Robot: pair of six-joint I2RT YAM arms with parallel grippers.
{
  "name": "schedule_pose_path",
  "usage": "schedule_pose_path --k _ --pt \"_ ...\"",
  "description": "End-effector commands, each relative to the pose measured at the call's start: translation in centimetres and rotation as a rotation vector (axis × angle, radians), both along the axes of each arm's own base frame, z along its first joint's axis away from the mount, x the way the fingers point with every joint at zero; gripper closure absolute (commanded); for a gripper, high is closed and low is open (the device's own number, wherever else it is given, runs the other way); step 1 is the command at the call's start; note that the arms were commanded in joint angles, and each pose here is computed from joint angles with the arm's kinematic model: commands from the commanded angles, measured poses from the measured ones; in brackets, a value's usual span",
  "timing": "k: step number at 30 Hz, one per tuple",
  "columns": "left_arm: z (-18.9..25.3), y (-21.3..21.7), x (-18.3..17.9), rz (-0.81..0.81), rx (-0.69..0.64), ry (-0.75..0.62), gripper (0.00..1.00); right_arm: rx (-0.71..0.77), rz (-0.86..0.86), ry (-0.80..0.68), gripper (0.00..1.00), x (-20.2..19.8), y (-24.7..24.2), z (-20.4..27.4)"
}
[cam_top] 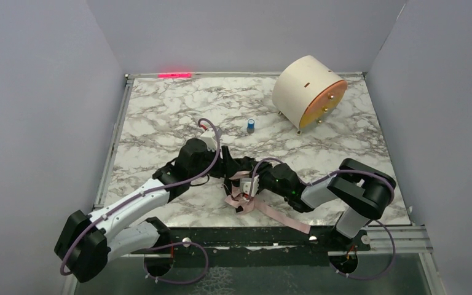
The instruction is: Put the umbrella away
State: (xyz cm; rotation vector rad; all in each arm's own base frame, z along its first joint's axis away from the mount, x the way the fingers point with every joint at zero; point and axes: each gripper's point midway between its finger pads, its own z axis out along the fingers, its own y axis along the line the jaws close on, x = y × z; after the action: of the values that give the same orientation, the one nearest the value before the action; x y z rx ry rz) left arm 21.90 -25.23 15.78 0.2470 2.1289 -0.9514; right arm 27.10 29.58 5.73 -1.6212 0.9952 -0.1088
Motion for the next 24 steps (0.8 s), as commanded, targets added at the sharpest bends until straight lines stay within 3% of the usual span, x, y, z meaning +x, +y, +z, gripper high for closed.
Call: schedule_pose_path --k 1,12,19,24 --pt "2.3 -3.2 -0.6 -0.173 -0.082 -0.013 0.46 -0.095 -0.046 -0.051 0.79 0.2 -1.7 -1.3" --pt "-0.4 -5.2 -0.2 -0.266 -0.01 0.022 0.59 -0.079 -0.046 -0.048 0.79 0.0 -1.4 -1.0" --pt "-3.5 -5.0 -1.9 -0.299 0.083 0.067 0.61 -0.066 -0.047 -0.032 0.79 0.0 -1.2 -1.1" --pt "-5.4 -4.2 -1.9 -0.292 0.155 0.1 0.89 -0.062 -0.047 -0.024 0.79 -0.1 -1.1 -1.1"
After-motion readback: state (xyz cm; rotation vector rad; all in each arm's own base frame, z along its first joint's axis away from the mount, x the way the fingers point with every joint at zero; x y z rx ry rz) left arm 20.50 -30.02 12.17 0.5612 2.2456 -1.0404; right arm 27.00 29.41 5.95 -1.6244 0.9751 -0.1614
